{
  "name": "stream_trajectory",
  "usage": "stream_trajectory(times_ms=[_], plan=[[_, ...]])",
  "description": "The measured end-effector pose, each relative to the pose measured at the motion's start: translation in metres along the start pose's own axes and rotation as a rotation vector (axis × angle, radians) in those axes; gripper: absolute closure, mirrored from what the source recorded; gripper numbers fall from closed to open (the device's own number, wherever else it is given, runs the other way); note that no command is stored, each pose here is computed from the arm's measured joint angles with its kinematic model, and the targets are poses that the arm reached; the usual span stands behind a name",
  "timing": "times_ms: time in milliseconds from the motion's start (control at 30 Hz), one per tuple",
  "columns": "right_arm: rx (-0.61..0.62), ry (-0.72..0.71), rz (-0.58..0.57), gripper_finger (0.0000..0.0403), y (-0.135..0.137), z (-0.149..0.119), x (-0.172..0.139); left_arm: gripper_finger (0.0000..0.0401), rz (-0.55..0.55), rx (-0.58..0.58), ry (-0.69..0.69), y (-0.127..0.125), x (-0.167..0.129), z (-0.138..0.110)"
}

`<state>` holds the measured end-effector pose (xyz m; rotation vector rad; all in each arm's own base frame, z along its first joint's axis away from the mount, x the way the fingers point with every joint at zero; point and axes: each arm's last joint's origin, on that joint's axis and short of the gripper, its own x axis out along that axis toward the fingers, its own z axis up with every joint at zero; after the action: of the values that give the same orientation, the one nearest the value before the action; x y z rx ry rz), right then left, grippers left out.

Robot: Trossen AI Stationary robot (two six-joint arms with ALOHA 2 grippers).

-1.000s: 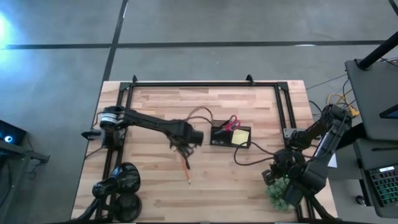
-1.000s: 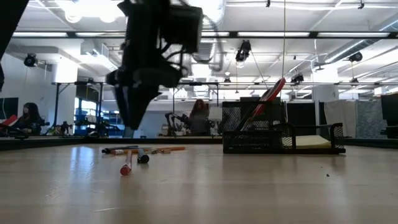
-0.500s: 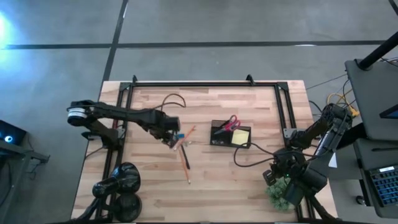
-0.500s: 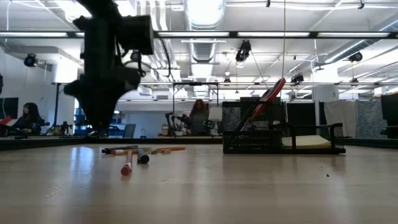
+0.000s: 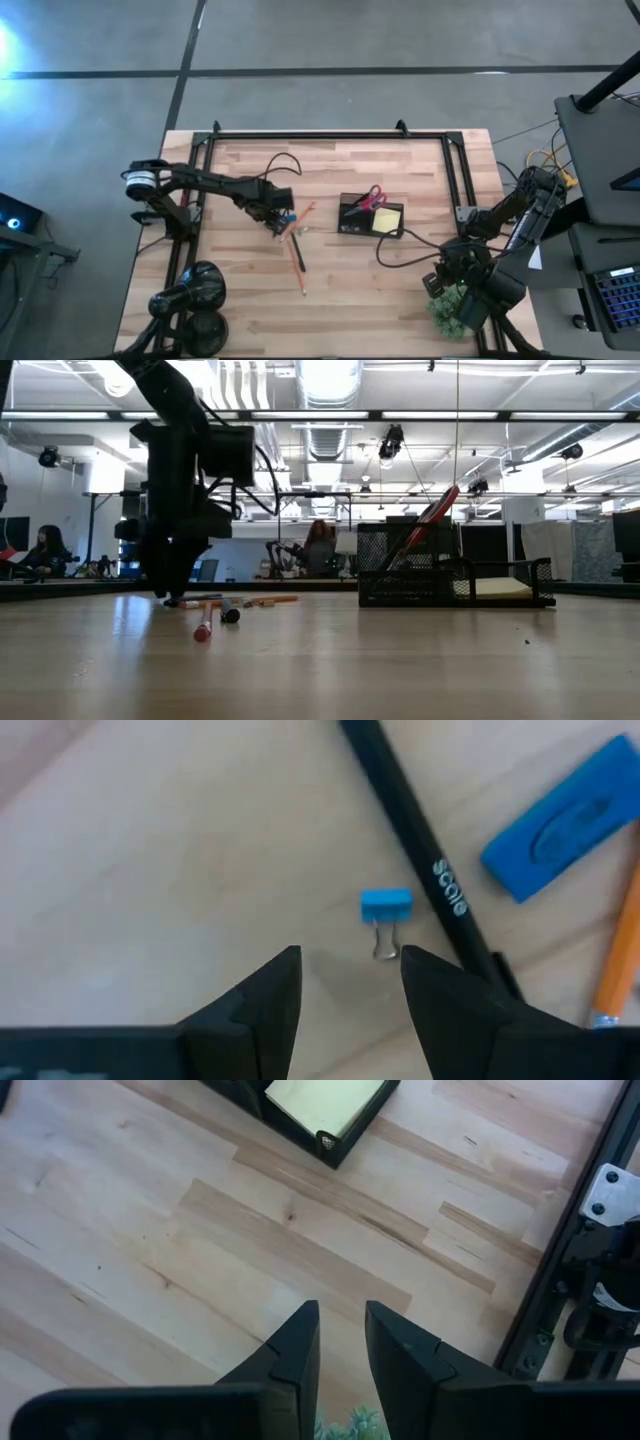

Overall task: Pick and place office supplies into organizer
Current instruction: Put the left blue binder clip into the desk organizer

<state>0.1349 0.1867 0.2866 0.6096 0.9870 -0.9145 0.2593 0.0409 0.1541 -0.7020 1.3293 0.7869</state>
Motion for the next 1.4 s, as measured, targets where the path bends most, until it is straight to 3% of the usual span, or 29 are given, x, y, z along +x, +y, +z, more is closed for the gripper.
stream_trajectory(times_ms=[200, 500, 933, 1167, 1300, 1400], plan=[[0.003, 0.0, 0.0, 0.0326, 0.0, 0.0, 0.0, 0.0242, -0.049, -0.018, -0.051, -0.001, 0.003, 0.011], [0.008, 0.0, -0.001, 0.0326, 0.0, 0.0, 0.0, 0.0247, -0.031, -0.004, -0.003, -0.002, 0.015, 0.012], [0.007, 0.0, -0.001, 0.0326, 0.0, 0.0, 0.0, 0.0363, -0.038, 0.007, 0.001, -0.002, 0.013, 0.011], [0.008, -0.001, -0.001, 0.0326, 0.0, 0.0, 0.0, 0.0371, -0.072, 0.015, -0.036, -0.011, -0.012, 0.009], [0.007, -0.022, 0.011, 0.0326, 0.0, 0.0, 0.0, 0.0373, -0.134, 0.032, -0.104, -0.026, -0.039, 0.009], [0.007, -0.031, 0.016, 0.0326, 0.0, 0.001, 0.0, 0.0373, -0.252, 0.069, -0.2, -0.05, -0.063, 0.01]])
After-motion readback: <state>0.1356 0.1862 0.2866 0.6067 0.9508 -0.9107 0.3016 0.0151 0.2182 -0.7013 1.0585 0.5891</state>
